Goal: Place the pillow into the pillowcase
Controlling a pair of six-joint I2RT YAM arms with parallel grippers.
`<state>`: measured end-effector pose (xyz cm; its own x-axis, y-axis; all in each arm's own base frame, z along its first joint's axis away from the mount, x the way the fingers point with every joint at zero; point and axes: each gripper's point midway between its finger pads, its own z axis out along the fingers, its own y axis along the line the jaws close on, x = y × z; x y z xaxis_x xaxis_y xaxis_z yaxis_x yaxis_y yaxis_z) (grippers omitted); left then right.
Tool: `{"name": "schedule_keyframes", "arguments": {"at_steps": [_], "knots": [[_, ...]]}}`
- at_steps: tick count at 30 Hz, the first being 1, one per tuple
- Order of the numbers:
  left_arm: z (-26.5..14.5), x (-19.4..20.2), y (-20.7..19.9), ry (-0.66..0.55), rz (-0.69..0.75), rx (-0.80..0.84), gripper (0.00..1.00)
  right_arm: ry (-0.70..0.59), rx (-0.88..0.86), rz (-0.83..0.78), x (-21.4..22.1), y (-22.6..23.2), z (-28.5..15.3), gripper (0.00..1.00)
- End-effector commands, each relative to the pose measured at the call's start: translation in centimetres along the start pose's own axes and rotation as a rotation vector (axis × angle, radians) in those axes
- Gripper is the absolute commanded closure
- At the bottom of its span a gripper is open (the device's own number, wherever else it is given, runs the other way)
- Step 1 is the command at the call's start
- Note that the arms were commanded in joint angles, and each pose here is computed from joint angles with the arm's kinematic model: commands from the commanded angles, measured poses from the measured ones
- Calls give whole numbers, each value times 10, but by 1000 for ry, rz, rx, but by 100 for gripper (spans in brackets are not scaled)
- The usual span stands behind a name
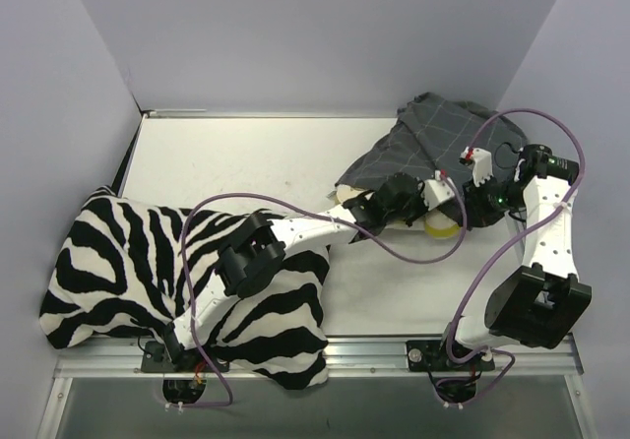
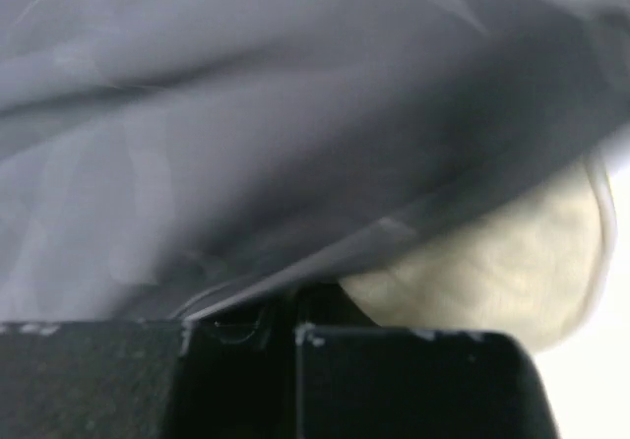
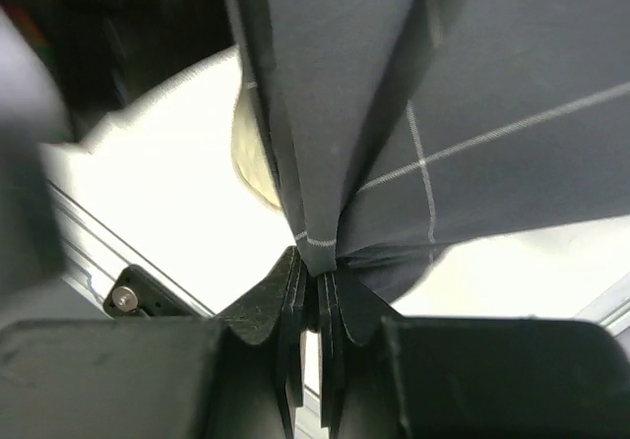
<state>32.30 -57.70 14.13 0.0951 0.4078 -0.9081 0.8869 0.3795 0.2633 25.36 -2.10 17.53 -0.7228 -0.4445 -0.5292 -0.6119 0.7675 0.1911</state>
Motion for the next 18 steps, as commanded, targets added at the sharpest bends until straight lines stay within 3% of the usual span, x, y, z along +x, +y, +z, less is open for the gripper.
{"name": "schedule_keyframes", "arguments": {"at_steps": [1, 5, 8, 12, 18], "knots": [[-25, -94, 115, -212, -246, -358, 100, 168, -318, 251, 38, 109, -26, 100], [-22, -117, 119, -270, -416, -353, 100, 101, -390, 198, 13, 128, -24, 100], [-13, -112, 111, -267, -482, -315, 100, 24, -431, 306, -20, 122, -27, 100], [-10, -99, 96, -222, -665, -197, 100, -279, -478, 431, -99, 92, -65, 100], [-44, -153, 101, -354, -768, -2, 100, -482, -603, 467, -161, 92, -108, 100]]}}
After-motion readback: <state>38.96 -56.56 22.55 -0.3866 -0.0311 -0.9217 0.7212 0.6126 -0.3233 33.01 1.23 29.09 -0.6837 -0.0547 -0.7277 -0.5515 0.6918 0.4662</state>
